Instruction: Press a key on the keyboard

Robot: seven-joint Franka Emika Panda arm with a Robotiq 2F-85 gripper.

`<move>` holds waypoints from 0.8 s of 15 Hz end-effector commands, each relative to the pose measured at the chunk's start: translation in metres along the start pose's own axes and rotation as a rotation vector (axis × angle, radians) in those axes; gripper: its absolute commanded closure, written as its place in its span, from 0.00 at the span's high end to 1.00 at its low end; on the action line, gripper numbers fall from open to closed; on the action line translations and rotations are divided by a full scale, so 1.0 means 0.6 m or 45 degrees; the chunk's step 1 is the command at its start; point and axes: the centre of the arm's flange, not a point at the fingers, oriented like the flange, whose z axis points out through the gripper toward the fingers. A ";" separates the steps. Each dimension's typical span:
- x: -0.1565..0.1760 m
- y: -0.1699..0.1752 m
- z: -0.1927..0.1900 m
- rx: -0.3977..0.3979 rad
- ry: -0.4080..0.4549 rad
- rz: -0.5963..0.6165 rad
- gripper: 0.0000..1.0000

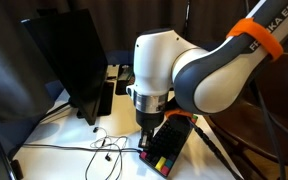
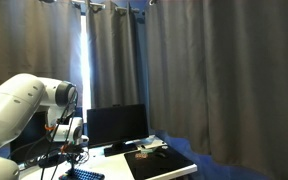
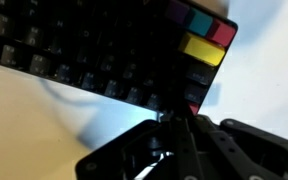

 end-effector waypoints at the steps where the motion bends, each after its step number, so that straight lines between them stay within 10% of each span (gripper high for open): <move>1: 0.010 -0.006 0.015 -0.015 0.008 0.012 0.00; 12: 0.013 -0.003 -0.005 -0.012 0.044 0.020 0.00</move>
